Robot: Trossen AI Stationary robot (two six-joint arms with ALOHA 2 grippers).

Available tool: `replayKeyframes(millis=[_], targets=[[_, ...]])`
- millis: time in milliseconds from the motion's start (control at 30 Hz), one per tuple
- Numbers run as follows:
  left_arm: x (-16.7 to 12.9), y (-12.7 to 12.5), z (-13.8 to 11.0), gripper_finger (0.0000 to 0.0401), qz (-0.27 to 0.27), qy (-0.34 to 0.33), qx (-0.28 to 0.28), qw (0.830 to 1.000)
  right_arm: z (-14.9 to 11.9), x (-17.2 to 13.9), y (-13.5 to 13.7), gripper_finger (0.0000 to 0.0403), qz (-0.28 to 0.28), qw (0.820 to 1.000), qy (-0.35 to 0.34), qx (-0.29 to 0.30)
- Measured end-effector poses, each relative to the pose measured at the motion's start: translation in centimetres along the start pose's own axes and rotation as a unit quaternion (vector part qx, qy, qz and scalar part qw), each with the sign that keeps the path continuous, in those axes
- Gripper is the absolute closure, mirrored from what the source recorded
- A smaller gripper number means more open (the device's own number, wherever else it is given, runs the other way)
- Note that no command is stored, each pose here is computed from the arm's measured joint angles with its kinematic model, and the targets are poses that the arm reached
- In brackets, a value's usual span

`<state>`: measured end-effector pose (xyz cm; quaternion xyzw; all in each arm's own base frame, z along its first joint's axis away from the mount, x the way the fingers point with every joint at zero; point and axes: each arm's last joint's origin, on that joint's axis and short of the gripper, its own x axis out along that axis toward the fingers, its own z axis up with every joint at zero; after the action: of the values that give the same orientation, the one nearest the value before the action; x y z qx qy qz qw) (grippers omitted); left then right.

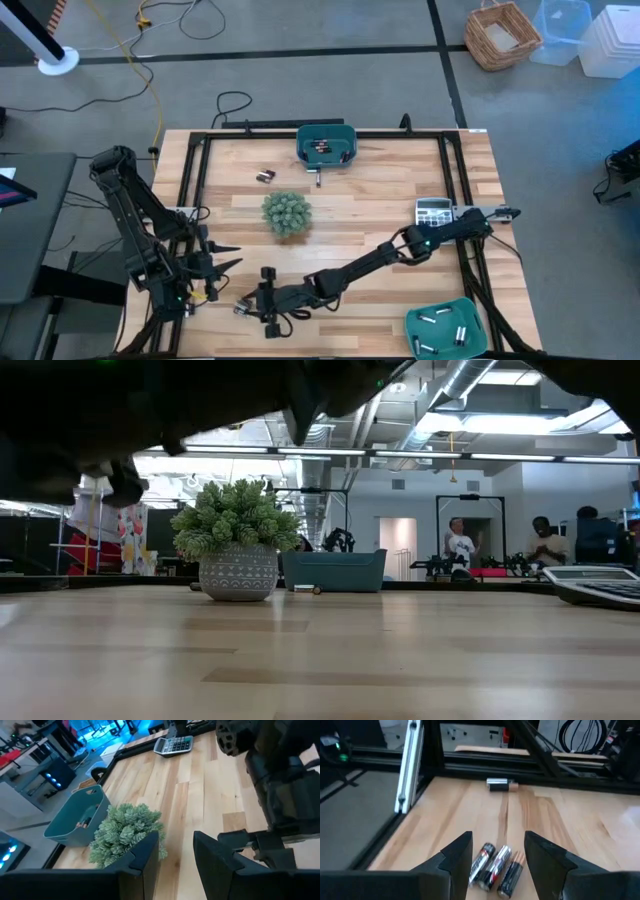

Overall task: Sort batteries
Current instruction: Put the black battery into the blue bin

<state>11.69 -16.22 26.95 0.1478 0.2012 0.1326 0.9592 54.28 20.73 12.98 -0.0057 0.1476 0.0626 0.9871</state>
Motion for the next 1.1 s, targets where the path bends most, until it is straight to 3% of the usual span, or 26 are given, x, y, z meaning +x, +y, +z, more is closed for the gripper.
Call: replayKeyframes(millis=[200, 567, 867, 1100], targets=[[0.0, 0.0, 0.0, 0.0286, 0.002, -0.002, 0.001, 1.0, -0.4, 0.5, -1.9, 0.0209, -0.017, 1.0, 0.017, 0.015], [0.0, 0.0, 0.0, 0.0286, 0.002, -0.003, -0.01, 1.0, -2.1, 0.2, -1.3, 0.0207, -0.003, 1.0, 0.021, 0.008], [0.0, 0.0, 0.0, 0.0286, 0.001, -0.003, -0.011, 1.0, -3.1, 0.1, -1.0, 0.0167, 0.017, 0.999, 0.035, 0.016], [0.0, 0.0, 0.1, 0.0286, 0.001, -0.003, -0.012, 1.0, -3.4, 0.1, -1.2, 0.0163, 0.014, 0.999, 0.042, 0.019]])
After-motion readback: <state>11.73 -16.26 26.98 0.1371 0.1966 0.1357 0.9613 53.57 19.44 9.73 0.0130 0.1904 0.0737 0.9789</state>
